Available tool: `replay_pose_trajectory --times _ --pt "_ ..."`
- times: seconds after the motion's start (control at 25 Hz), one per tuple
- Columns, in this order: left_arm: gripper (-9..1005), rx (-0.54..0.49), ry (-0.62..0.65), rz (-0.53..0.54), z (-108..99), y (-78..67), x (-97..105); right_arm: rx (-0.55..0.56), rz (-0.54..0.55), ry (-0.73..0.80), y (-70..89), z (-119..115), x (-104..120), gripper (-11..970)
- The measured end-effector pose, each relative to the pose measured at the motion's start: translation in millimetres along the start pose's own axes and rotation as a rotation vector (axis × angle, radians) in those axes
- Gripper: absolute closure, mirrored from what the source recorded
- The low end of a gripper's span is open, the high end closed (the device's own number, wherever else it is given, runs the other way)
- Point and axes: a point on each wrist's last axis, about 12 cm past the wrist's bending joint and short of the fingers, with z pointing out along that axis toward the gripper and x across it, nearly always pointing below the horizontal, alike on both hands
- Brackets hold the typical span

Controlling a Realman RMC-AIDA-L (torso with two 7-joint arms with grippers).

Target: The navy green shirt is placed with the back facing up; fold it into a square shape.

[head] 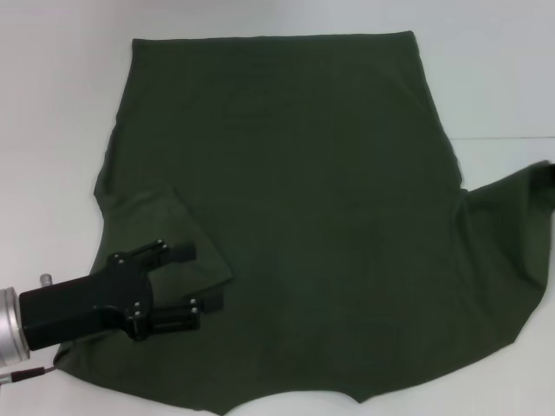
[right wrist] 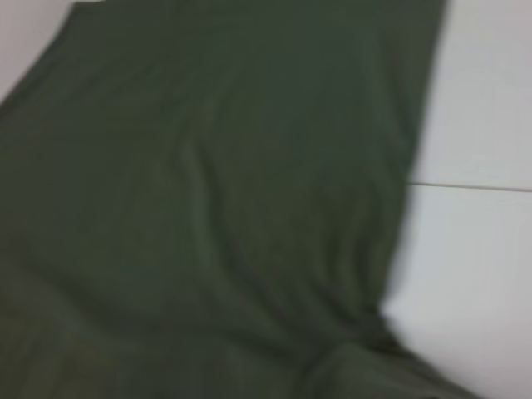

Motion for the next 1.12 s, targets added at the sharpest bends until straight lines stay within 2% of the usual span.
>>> replay_pose_trajectory --times 0.2,0.24,0.28,0.68,0.88,1.04,1.12 --pt "48 -0.008 -0.016 -0.002 -4 -0.4 0 -0.07 -0.064 0.048 32.0 19 -15 865" --pt "48 -0.009 -0.02 -0.002 -5 -0.6 -1 -0.089 -0.093 0.069 44.5 27 -21 863" --pt "49 -0.008 -0.023 -0.001 -6 -0.8 -1 -0.089 -0.093 0.069 44.5 27 -21 860" --pt "49 -0.009 -0.031 0.006 -8 -0.8 -2 -0.129 -0.178 0.145 94.5 63 -38 838" --pt "48 -0.009 -0.031 0.006 -8 -0.8 -2 -0.159 -0.178 0.199 117.3 86 -32 826" --pt "48 -0.009 -0.03 0.007 -8 -0.8 -2 -0.171 -0.183 0.206 128.9 94 -28 817" --pt "48 -0.006 -0.028 0.009 -7 -0.9 -2 -0.159 -0.167 0.196 125.1 93 -29 658"
